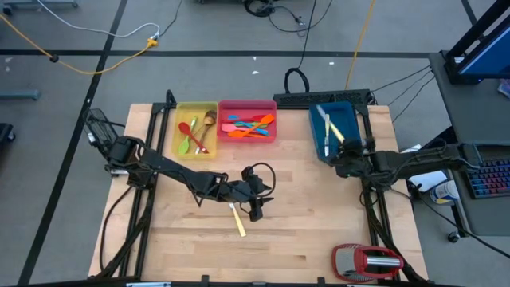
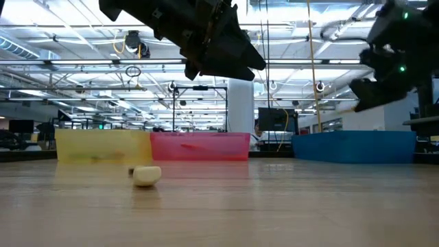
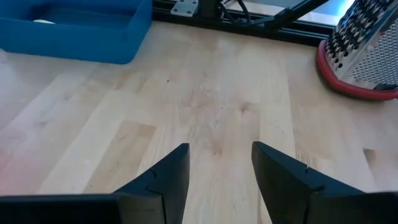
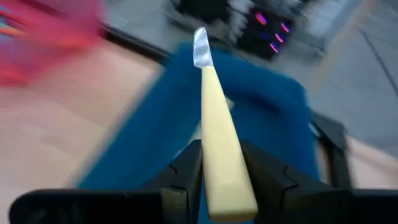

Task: Pick & Place Kitchen Items
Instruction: Put the top yellow table knife into the blue bin

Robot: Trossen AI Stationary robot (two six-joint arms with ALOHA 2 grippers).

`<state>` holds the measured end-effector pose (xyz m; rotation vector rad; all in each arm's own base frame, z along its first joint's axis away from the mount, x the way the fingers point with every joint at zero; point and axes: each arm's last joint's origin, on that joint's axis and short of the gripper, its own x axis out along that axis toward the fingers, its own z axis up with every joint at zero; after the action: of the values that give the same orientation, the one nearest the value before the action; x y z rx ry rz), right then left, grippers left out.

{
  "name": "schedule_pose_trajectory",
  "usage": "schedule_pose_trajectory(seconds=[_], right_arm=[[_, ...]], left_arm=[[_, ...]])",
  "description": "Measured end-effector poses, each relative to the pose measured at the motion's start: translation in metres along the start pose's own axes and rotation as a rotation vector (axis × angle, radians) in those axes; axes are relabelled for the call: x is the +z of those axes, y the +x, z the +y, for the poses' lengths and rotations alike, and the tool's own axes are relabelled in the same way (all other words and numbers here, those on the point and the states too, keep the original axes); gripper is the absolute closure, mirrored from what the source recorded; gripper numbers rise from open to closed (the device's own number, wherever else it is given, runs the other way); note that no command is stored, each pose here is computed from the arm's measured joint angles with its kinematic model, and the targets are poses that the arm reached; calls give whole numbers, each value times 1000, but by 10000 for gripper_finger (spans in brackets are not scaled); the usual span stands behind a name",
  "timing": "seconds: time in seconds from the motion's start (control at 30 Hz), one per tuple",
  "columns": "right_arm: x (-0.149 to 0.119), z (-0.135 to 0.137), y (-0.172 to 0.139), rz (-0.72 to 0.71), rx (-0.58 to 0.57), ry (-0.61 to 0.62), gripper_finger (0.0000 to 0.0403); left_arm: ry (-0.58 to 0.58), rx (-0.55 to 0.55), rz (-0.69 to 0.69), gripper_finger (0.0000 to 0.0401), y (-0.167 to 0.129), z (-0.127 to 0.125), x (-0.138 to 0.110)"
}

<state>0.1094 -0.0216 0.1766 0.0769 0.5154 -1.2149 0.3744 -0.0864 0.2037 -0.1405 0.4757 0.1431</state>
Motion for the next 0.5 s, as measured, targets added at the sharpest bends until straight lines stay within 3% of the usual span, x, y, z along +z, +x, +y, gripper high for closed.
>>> schedule_pose_trajectory(seconds=[0.2,0.5], right_arm=[[-13,-16,5,231,-60,75,317],[-24,-20,21,255,-144,141,317]], left_arm=[[0,0,0,222,0,0,0],[-1,0,-3,222,0,0,0]])
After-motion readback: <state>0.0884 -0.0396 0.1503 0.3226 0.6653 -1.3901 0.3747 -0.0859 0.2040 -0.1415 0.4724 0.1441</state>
